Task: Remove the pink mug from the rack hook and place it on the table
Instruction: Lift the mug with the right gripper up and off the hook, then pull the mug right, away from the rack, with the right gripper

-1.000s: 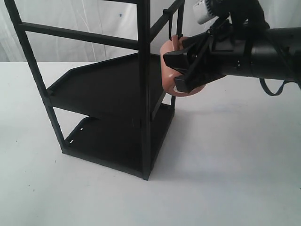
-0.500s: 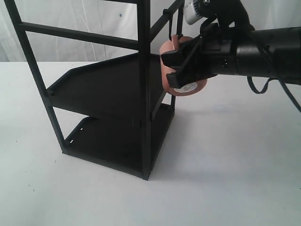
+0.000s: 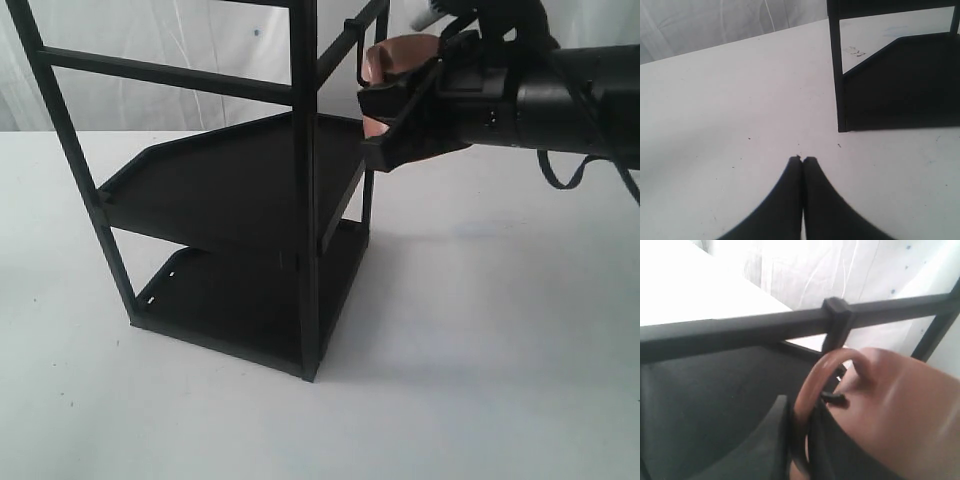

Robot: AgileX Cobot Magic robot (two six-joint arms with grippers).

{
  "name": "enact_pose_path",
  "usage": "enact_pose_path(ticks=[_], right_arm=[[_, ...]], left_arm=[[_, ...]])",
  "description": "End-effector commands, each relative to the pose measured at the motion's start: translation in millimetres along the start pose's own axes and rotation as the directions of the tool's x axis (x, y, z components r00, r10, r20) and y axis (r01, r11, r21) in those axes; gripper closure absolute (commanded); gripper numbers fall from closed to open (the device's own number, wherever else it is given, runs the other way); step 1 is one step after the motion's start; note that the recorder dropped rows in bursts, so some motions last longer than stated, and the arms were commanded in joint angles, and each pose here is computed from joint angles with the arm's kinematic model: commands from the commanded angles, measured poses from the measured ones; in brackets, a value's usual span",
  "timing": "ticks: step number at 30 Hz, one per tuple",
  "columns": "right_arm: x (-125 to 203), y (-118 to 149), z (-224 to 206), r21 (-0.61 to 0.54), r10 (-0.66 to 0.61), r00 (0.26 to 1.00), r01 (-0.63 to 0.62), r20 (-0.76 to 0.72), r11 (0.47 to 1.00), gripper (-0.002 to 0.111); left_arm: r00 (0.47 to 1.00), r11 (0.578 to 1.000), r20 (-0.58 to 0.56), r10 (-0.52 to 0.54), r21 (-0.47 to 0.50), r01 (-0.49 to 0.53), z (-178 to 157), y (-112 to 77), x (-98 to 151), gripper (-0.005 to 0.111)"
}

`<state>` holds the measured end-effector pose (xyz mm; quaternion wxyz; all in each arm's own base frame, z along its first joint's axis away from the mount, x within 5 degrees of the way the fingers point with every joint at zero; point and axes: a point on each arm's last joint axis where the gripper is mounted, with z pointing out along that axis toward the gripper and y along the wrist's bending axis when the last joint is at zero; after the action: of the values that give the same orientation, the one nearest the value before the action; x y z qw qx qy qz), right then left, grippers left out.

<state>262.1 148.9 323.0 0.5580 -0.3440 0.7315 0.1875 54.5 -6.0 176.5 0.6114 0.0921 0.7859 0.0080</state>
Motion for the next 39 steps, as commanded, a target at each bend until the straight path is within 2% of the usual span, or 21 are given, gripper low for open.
enact_pose_path(ticks=[1,4,9,12,17,22,32,39], right_arm=[[-14.5,4.3,-20.0,0.011,-0.044,0.997,0.044,0.06,0.999,0.108],[-3.6,5.8,-28.3,0.046,-0.092,0.996,0.091,0.022,0.995,0.108],[32.0,7.0,-39.1,0.131,-0.084,0.993,0.094,-0.077,0.987,0.108],[47.9,9.0,-39.2,0.123,-0.172,0.977,0.188,-0.13,0.974,0.108],[49.9,16.7,-37.6,0.054,-0.197,0.977,0.201,-0.078,0.978,0.108],[50.6,13.9,-37.9,0.089,-0.15,0.985,0.157,-0.083,0.984,0.108],[44.7,0.9,-40.0,0.207,-0.146,0.982,0.169,-0.123,0.964,0.108],[37.5,-0.5,-41.6,0.218,-0.153,0.983,0.172,-0.104,0.961,0.108]], left_arm=[[1.0,1.0,-0.002,-0.013,-0.001,0.013,0.0,-0.1,1.1,0.107],[1.0,1.0,-0.002,-0.013,-0.001,0.013,0.0,-0.1,1.1,0.107],[1.0,1.0,-0.002,-0.013,-0.001,0.013,0.0,-0.1,1.1,0.107],[1.0,1.0,-0.002,-0.013,-0.001,0.013,0.0,-0.1,1.1,0.107],[1.0,1.0,-0.002,-0.013,-0.001,0.013,0.0,-0.1,1.1,0.107],[1.0,1.0,-0.002,-0.013,-0.001,0.013,0.0,-0.1,1.1,0.107],[1.0,1.0,-0.002,-0.013,-0.001,0.013,0.0,-0.1,1.1,0.107],[1.0,1.0,-0.002,-0.013,-0.001,0.013,0.0,-0.1,1.1,0.107]])
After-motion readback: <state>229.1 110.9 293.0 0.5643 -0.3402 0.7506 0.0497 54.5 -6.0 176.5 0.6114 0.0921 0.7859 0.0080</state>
